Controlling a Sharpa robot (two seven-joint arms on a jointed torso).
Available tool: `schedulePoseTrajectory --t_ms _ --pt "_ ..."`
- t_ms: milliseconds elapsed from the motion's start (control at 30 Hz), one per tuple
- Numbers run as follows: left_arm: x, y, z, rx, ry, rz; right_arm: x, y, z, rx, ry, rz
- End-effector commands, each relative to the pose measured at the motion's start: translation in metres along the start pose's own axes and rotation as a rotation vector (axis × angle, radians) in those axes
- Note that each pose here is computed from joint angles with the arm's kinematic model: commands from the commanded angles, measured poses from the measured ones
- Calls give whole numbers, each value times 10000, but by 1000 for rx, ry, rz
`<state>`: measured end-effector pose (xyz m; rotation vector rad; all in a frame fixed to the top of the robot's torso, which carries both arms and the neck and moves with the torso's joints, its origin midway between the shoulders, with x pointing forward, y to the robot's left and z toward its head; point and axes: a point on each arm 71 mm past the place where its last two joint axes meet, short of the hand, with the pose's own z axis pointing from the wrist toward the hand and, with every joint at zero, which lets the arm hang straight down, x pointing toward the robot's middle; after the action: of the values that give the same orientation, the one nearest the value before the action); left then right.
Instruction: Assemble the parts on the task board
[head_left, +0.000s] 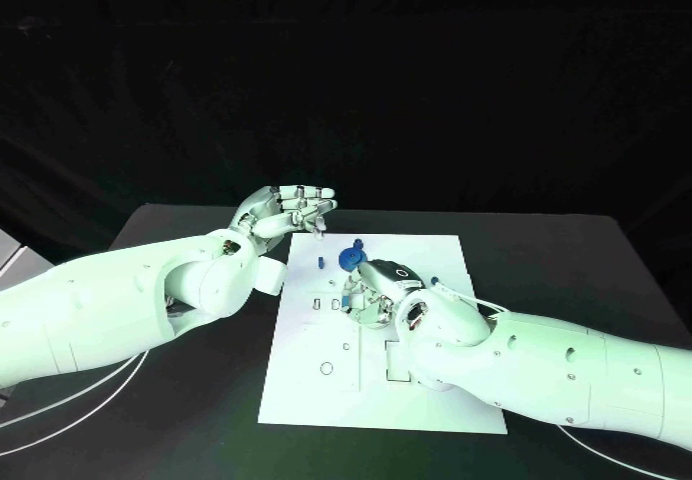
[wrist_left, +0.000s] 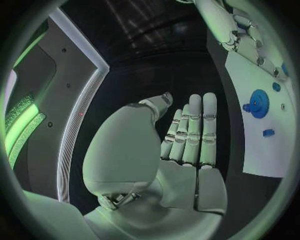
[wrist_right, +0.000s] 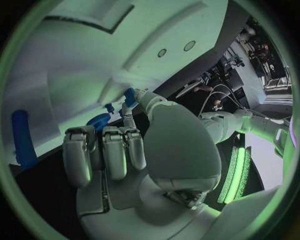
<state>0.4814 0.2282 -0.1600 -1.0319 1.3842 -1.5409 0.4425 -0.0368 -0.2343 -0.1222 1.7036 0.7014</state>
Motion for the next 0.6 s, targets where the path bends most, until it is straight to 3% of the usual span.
schedulePoseTrajectory --t_ms 33,600 --pt "21 -8 3 7 19 -6 13 1 -2 -8 0 -19" --pt "6 2 7 -3 20 -6 15 13 -2 -41 2 -23"
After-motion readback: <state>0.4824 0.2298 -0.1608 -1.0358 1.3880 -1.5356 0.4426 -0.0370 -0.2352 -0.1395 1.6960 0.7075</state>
